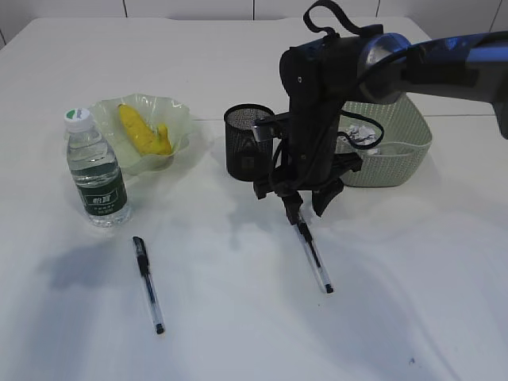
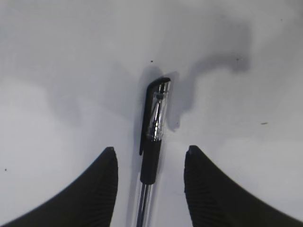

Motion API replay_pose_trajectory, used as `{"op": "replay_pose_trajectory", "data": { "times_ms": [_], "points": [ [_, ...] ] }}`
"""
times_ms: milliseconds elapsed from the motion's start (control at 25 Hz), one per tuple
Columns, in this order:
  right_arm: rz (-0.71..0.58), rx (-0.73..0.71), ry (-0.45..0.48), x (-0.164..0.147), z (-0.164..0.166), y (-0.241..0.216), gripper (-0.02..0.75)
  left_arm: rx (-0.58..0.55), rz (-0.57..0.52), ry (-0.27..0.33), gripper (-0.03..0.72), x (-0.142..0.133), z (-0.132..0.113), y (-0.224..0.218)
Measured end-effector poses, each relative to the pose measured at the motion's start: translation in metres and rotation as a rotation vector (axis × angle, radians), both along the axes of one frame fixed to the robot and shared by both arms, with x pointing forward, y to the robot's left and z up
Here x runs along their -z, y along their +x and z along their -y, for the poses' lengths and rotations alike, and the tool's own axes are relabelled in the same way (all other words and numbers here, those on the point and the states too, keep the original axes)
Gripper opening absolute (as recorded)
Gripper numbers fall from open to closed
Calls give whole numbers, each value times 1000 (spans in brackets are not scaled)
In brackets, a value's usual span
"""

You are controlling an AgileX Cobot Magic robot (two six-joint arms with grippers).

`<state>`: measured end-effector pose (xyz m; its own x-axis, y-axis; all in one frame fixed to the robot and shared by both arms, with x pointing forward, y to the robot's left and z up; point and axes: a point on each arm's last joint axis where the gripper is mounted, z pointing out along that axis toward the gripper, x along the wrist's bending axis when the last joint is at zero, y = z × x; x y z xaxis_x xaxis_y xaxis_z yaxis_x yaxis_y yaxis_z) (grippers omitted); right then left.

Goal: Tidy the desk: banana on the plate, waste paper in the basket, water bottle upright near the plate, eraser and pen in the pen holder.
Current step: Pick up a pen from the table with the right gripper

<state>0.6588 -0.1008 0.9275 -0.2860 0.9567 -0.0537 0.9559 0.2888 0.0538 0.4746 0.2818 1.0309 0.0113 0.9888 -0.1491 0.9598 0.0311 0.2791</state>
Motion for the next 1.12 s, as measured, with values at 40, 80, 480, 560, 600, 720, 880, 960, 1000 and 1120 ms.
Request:
{"op": "replay_pose_trajectory", "data": {
  "times_ms": [40, 80, 480, 560, 600, 720, 880, 960, 1000, 1120],
  "points": [
    [5, 1, 2, 1, 0, 1, 347, 0, 0, 0, 395, 0, 0, 0],
    [9, 4, 4, 2, -1, 1, 347, 0, 0, 0, 395, 0, 0, 0],
    [-26, 15, -12, 25, -1, 3, 347, 1, -5, 0, 395, 0, 0, 0],
    [-31, 19, -16, 28, -1, 3, 342, 1, -6, 0, 395, 0, 0, -1],
    [-31, 21, -16, 28, -1, 3, 328, 1, -6, 0, 395, 0, 0, -1],
    [-25, 20, -13, 28, -2, 3, 248, 1, -7, 0, 395, 0, 0, -1],
    [-18, 17, -15, 28, -1, 4, 109, 1, -8, 0, 395, 0, 0, -1],
    [-17, 15, -15, 28, -1, 4, 74, 1, -9, 0, 395, 0, 0, -1],
    [-17, 12, -15, 28, -1, 4, 71, 2, -10, 0, 395, 0, 0, -1],
    [-12, 2, -13, 25, -1, 4, 70, 2, -10, 0, 395, 0, 0, -1]
  ]
}}
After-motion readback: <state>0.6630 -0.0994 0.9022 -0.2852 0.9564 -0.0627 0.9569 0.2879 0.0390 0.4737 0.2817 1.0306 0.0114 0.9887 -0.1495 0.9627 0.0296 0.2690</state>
